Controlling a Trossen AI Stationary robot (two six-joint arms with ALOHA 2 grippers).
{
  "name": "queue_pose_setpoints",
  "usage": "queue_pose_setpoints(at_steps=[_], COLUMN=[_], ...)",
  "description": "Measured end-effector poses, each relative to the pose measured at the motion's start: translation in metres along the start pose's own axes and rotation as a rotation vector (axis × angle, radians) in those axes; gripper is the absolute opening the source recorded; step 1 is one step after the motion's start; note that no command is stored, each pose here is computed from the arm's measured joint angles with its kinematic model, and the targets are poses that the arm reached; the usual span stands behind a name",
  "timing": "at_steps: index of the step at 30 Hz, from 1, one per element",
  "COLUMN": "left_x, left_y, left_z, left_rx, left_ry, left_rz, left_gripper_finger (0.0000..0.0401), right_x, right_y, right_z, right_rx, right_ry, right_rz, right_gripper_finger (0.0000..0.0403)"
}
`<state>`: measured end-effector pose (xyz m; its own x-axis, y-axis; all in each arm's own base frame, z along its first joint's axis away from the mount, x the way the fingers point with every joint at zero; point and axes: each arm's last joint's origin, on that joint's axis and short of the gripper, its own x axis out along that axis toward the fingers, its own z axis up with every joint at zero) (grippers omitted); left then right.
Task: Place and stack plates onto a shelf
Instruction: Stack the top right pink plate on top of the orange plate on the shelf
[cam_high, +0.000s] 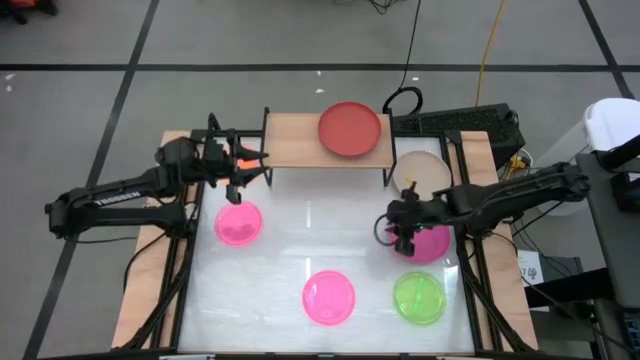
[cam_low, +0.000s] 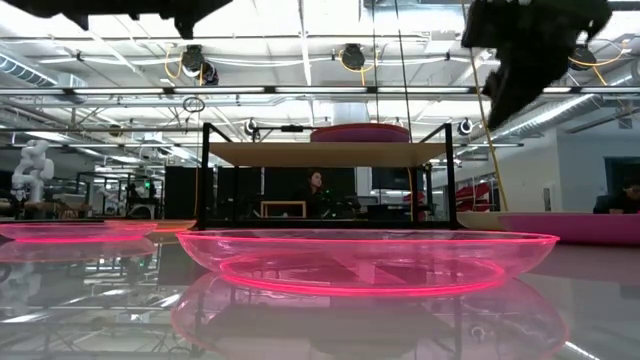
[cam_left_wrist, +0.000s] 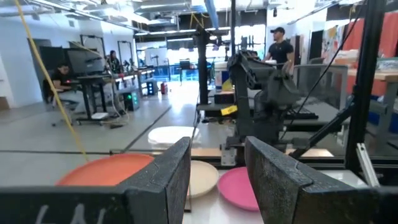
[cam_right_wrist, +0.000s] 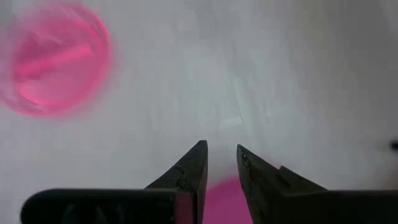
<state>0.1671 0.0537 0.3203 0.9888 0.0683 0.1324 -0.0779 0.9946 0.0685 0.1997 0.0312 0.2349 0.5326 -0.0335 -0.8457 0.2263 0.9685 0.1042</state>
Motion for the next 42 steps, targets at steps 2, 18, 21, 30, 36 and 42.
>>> queue_pose_setpoints(at_steps=[2, 18, 21, 30, 36, 42], left_x=[0.0, -0.001, -0.001, -0.001, -0.001, -0.001], left_y=[-0.002, -0.013, -0.013, -0.013, -0.012, -0.012], left_z=[-0.008, -0.039, -0.039, -0.04, -0.04, -0.04], left_rx=[-0.02, -0.065, -0.055, -0.039, -0.038, -0.04], left_ry=[0.009, 0.094, 0.094, 0.094, 0.095, 0.101], left_rz=[-0.002, 0.0, -0.001, -0.001, 0.011, 0.011], left_gripper_finger=[0.0159, 0.0159, 0.0159, 0.0159, 0.0159, 0.0159], right_x=[0.009, 0.056, 0.059, 0.06, 0.063, 0.072], right_y=[0.0, -0.004, -0.002, -0.001, -0.006, -0.014], right_z=[-0.003, -0.032, -0.033, -0.031, -0.038, -0.061], right_rx=[0.02, 0.229, 0.241, 0.24, 0.282, 0.363], right_ry=[0.072, 0.263, 0.257, 0.241, 0.23, 0.289], right_rz=[-0.033, -0.098, -0.026, -0.006, -0.083, -0.133], right_gripper_finger=[0.0073, 0.0073, 0.0079, 0.0157, 0.0192, 0.0194])
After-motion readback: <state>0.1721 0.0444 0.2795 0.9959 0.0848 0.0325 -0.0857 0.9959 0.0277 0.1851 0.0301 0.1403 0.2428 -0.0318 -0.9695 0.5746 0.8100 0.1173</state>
